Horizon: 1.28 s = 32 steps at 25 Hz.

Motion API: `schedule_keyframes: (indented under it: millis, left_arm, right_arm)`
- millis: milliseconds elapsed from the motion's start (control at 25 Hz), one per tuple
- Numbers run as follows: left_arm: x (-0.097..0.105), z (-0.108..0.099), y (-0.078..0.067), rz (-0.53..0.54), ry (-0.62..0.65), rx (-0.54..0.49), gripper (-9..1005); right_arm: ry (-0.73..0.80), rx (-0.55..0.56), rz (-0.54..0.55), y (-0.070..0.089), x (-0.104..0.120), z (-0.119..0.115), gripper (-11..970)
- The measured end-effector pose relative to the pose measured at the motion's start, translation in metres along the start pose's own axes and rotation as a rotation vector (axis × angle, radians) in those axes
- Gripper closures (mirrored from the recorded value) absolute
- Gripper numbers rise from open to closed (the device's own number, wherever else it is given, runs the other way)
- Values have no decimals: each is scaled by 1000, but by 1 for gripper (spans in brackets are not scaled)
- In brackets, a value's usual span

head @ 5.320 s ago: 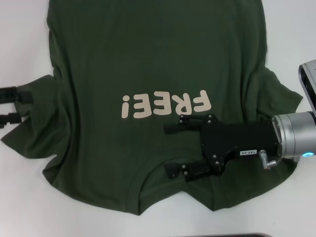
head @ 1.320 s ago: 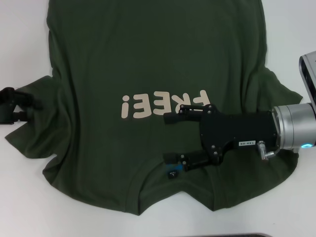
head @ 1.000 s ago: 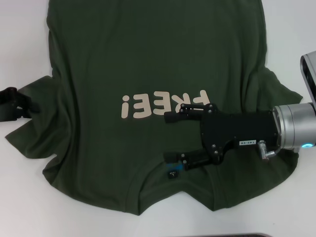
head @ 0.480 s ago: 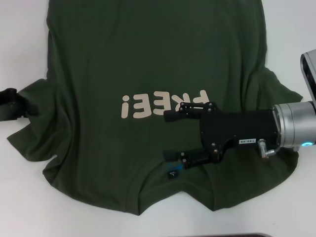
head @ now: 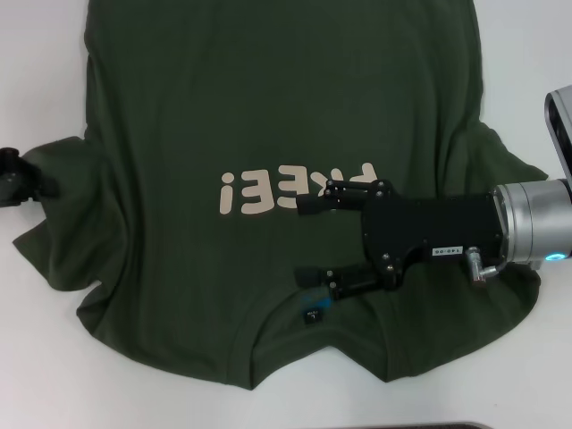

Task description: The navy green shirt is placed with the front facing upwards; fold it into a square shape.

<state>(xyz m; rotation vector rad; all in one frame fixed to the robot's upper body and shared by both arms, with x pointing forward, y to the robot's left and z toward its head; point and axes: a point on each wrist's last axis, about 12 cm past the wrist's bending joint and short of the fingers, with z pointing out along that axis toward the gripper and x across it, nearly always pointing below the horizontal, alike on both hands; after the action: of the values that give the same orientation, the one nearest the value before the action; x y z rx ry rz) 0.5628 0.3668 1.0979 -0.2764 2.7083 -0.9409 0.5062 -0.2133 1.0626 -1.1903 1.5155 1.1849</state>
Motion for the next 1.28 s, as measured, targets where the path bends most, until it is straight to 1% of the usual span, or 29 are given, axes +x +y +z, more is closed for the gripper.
schedule_keyframes:
  millis: [160, 360, 480, 840, 1280]
  left_arm:
    - [-2, -4, 1, -3, -8, -14, 926]
    - [-4, -16, 11, -28, -37, -72, 922]
    - [-5, -21, 12, -35, -69, -71, 917]
    - [-10, -22, 15, -50, -126, -78, 900]
    - [-13, -31, 17, -59, -159, -88, 880]
  right_arm:
    - [-1, 1, 0, 0, 0, 0, 52]
    - [-1, 1, 0, 0, 0, 0, 52]
    - [-1, 1, 0, 0, 0, 0, 53]
    - [-3, -1, -4, -1, -1, 1, 54]
    - [-4, 3, -13, -2, -3, 1, 55]
